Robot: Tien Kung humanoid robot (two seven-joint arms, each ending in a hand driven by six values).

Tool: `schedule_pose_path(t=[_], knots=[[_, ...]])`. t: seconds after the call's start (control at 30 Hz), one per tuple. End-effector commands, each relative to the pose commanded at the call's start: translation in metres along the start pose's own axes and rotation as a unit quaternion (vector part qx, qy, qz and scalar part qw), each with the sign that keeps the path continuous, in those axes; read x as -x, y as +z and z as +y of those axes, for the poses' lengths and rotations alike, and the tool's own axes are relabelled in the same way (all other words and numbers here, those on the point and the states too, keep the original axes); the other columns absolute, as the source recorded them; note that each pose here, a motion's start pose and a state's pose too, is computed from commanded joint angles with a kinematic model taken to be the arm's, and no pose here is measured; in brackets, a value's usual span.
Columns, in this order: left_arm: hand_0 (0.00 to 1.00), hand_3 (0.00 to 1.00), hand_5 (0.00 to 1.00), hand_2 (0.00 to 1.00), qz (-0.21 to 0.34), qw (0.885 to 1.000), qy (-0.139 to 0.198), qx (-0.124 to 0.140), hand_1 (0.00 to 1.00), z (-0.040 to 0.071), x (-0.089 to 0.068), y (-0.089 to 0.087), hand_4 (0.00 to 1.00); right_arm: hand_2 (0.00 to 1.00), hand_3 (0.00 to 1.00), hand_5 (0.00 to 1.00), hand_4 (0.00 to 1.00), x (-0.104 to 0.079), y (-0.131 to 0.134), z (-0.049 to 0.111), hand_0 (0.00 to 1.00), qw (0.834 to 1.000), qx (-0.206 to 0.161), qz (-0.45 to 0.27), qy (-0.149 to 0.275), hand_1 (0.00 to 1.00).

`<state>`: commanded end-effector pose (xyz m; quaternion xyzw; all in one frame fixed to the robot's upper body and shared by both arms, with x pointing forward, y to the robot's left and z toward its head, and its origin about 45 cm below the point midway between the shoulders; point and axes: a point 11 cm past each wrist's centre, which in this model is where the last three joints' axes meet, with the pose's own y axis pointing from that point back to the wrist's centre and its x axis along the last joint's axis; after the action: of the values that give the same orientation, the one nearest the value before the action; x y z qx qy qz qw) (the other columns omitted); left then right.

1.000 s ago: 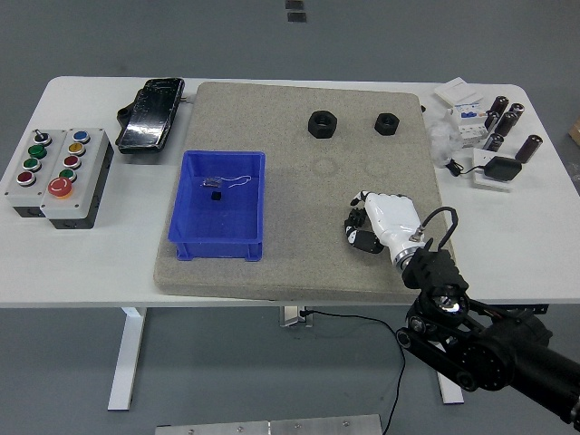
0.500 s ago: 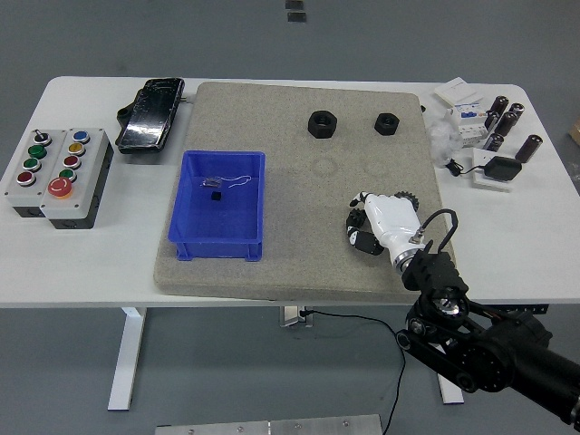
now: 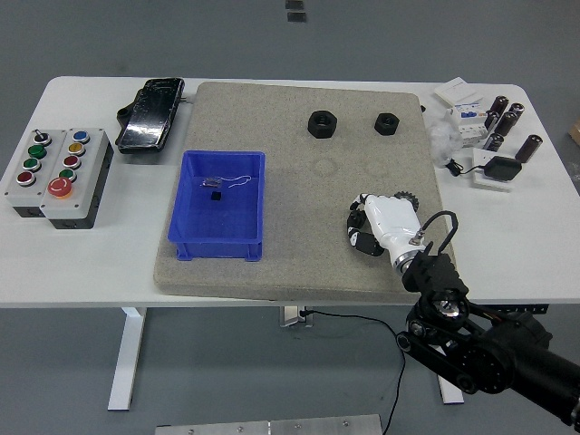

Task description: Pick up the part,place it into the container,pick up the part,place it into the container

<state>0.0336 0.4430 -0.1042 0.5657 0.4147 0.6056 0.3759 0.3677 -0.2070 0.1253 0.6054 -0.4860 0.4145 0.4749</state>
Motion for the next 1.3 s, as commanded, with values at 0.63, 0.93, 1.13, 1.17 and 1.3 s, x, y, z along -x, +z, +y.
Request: schedule_pose_path(t=[0.63,0.93,1.13,1.17,1.3], knots=[[0.668,0.6,0.367,0.55,-0.001,1.0,0.0,0.0,0.634,0.0,0.001,0.002,0.698,0.536,0.589,0.008,0.527,-0.072,-0.112,-0.001,0.466,0.98,-0.137,-0.118,0.082,0.55],[0.668,0.599,0.37,0.55,-0.002,1.0,0.0,-0.002,0.635,0.0,0.001,0.002,0.699,0.559,0.598,0.003,0.534,-0.054,-0.15,0.008,0.49,0.975,-0.198,-0.093,0.027,0.569],[0.668,0.601,0.37,0.55,-0.003,1.0,0.0,-0.002,0.635,0.0,0.001,0.002,0.702,0.628,0.642,0.084,0.483,-0.037,-0.159,0.01,0.602,0.978,-0.206,-0.029,-0.004,0.609],[0.668,0.601,0.37,0.55,-0.003,1.0,0.0,-0.001,0.635,0.0,0.001,0.002,0.702,0.628,0.642,0.084,0.483,-0.034,-0.159,0.01,0.602,0.978,-0.206,-0.023,-0.009,0.609],[0.668,0.601,0.371,0.551,-0.003,1.0,-0.001,0.0,0.635,0.001,0.002,0.003,0.703,0.647,0.67,0.278,0.557,-0.026,-0.159,0.01,0.631,0.979,-0.2,-0.006,-0.024,0.626]])
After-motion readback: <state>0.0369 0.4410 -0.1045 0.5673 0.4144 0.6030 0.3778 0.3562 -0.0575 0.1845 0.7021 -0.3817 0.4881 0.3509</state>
